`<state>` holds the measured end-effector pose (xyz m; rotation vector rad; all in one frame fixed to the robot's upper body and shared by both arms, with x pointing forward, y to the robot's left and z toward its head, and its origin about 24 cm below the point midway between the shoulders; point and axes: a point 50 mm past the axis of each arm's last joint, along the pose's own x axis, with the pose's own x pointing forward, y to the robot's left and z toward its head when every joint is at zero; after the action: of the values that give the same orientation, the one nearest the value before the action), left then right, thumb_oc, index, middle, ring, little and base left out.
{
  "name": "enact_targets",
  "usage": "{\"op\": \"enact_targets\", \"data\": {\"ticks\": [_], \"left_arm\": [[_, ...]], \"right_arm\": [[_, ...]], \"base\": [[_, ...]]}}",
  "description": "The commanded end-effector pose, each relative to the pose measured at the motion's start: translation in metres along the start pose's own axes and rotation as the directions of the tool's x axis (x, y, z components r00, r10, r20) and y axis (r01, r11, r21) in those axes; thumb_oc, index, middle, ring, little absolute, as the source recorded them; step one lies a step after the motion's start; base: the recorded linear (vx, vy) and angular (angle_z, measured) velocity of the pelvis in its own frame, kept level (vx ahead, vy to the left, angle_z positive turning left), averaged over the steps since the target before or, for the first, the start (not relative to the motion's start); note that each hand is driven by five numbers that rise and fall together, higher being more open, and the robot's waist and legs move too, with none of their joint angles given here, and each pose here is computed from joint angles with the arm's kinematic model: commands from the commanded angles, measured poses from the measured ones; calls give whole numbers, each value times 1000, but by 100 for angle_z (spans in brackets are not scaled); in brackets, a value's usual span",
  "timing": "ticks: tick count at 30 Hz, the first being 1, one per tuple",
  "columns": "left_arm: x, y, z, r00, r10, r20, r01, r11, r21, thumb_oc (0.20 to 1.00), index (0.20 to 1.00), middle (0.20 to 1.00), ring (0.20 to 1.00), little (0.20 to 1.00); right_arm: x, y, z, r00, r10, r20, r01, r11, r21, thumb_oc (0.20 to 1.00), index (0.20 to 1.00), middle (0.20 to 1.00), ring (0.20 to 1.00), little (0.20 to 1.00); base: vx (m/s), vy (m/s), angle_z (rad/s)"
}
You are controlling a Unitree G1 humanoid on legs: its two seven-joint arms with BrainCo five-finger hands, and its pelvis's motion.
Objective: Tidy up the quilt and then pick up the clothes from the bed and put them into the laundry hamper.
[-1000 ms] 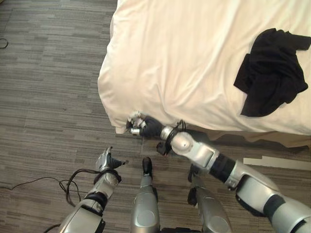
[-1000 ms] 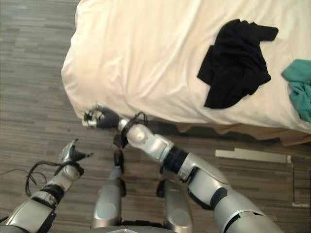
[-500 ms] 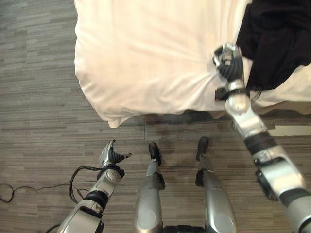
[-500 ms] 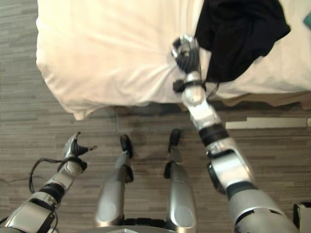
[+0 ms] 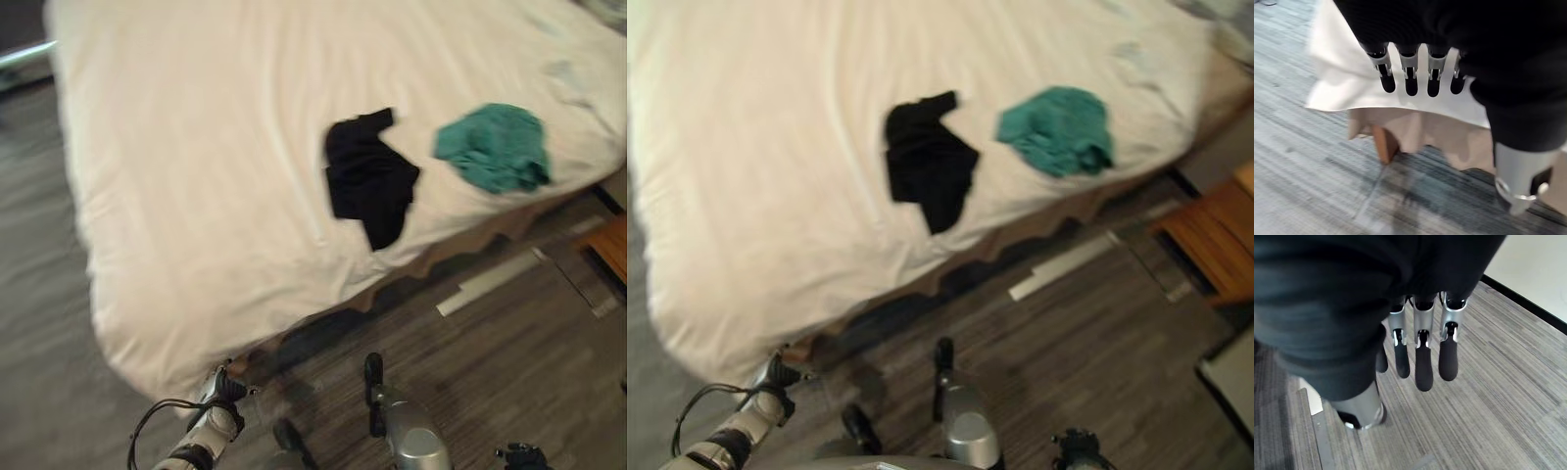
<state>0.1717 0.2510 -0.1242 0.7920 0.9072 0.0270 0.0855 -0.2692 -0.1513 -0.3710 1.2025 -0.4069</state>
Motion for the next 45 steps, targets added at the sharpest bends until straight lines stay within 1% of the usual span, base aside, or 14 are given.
{"op": "enact_targets", "data": {"ticks": [1,2,5,6,13,18,19,24,30,34,36,38,39,45], "left_arm": [[7,9,36,992,8,125,-16,998,63,1000,1000,1000,1000,1000],[5,3,25,995,-17,103,6,995,100,1000,1000,1000,1000,1000],[3,1,16,997,-17,82,12,998,65,1000,1000,1000,1000,1000],[1,3,14,996,6,87,-7,1000,6,1000,1000,1000,1000,1000],[0,1,29,991,58,122,-34,981,-189,1000,1000,1000,1000,1000],[-2,-6,24,994,32,103,-15,987,-162,1000,1000,1000,1000,1000],[-1,-7,14,998,8,59,-1,993,-121,1000,1000,1000,1000,1000],[3,10,17,996,48,74,-40,994,-103,1000,1000,1000,1000,1000],[4,9,23,994,42,103,-41,999,-11,1000,1000,1000,1000,1000],[1,-6,7,999,-8,49,6,999,39,1000,1000,1000,1000,1000],[-2,-3,-1,1000,20,21,-19,998,-61,1000,1000,1000,1000,1000],[2,10,15,995,70,74,-61,991,-119,1000,1000,1000,1000,1000],[1,10,21,992,75,101,-62,990,-128,1000,1000,1000,1000,1000],[0,8,13,995,60,80,-51,993,-104,1000,1000,1000,1000,1000]], "right_arm": [[0,7,51,981,31,190,-25,999,-36,1000,1000,1000,1000,1000],[0,10,36,987,51,150,-40,997,-73,1000,1000,1000,1000,1000],[0,9,27,992,48,120,-32,991,-131,1000,1000,1000,1000,1000],[1,5,28,991,47,128,-26,986,-163,1000,1000,1000,1000,1000],[2,4,47,981,52,187,-10,975,-221,1000,1000,1000,1000,1000],[3,-1,47,981,26,192,23,967,-253,1000,1000,1000,1000,1000],[2,4,32,988,40,150,-3,971,-238,1000,1000,1000,1000,1000],[2,3,54,978,39,203,8,974,-226,1000,1000,1000,1000,1000],[0,8,53,979,42,200,-9,987,-163,1000,1000,1000,1000,1000],[-2,16,34,986,74,147,-50,986,-161,1000,1000,1000,1000,1000],[0,11,35,985,69,160,-34,977,-210,1000,1000,1000,1000,1000],[1,5,54,973,68,219,-11,968,-250,1000,1000,1000,1000,1000],[0,7,59,967,83,242,-5,952,-306,1000,1000,1000,1000,1000],[0,8,58,962,96,257,19,912,-409,1000,1000,1000,1000,1000]], "base": [[322,-442,-230],[207,-345,-112],[359,-443,-132],[185,-180,-209],[281,85,-189],[389,153,-110],[545,176,-151],[440,162,-83],[447,-94,-2],[628,-216,60],[567,-422,34],[500,-336,-39],[455,-117,-69],[390,77,6]]}}
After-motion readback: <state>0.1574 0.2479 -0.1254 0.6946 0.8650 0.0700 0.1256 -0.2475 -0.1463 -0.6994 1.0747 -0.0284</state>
